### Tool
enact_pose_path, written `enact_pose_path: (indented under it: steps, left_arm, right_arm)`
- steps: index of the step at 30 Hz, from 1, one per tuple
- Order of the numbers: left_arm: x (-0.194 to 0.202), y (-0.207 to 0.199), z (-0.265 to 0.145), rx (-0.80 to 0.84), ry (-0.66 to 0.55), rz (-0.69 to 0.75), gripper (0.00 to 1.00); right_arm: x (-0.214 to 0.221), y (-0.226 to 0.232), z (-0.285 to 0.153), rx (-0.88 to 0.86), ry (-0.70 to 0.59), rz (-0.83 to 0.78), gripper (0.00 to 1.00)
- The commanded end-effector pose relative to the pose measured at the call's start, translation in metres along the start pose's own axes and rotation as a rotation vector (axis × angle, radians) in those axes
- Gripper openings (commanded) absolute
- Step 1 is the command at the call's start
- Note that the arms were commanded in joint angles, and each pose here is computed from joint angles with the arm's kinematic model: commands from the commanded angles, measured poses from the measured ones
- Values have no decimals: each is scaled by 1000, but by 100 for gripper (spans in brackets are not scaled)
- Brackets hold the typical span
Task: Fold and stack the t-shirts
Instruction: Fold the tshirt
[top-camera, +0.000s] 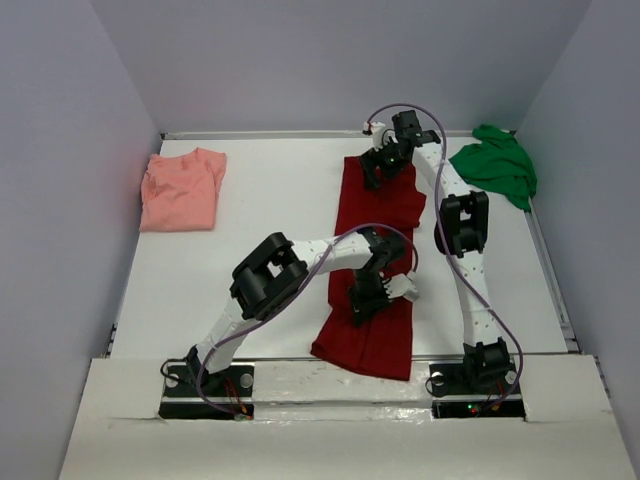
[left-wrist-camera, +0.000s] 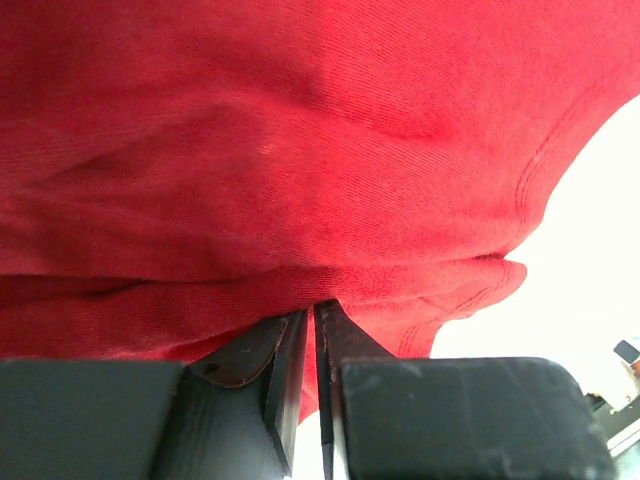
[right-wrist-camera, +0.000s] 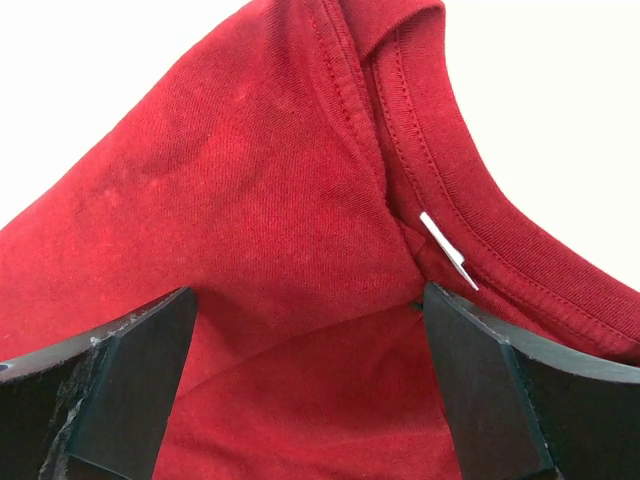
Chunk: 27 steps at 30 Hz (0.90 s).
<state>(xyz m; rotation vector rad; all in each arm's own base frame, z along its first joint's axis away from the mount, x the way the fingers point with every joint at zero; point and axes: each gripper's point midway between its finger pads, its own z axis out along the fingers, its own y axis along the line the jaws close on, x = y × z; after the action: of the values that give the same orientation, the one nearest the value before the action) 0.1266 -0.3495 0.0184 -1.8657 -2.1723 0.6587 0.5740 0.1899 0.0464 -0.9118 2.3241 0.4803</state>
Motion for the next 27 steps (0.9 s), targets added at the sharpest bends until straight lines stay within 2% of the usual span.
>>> enact_pose_path:
  steps: [1, 7, 14, 19, 25, 26, 27]
  left_arm:
    - [-17, -8, 10, 17, -24, 50, 22]
    - [-23, -11, 13, 0, -14, 70, 19]
    - [-9, -23, -18, -36, 3, 129, 19]
    - [-10, -15, -43, -168, -11, 112, 19]
    - [-20, -13, -104, -334, -155, 94, 19]
    - [-19, -9, -111, -355, -170, 89, 19]
    - [-17, -4, -118, -375, -186, 84, 19]
  right_arm:
    - [-24, 13, -9, -19, -58, -62, 100]
    - [-31, 20, -15, -17, -65, -66, 100]
    - [-51, 17, -63, 84, -82, -133, 100]
    - [-76, 17, -110, 171, -135, -161, 100]
    - [-99, 13, -177, 335, -185, -174, 100]
    - [-106, 17, -200, 369, -208, -184, 100]
    - [-95, 14, -203, 398, -172, -178, 100]
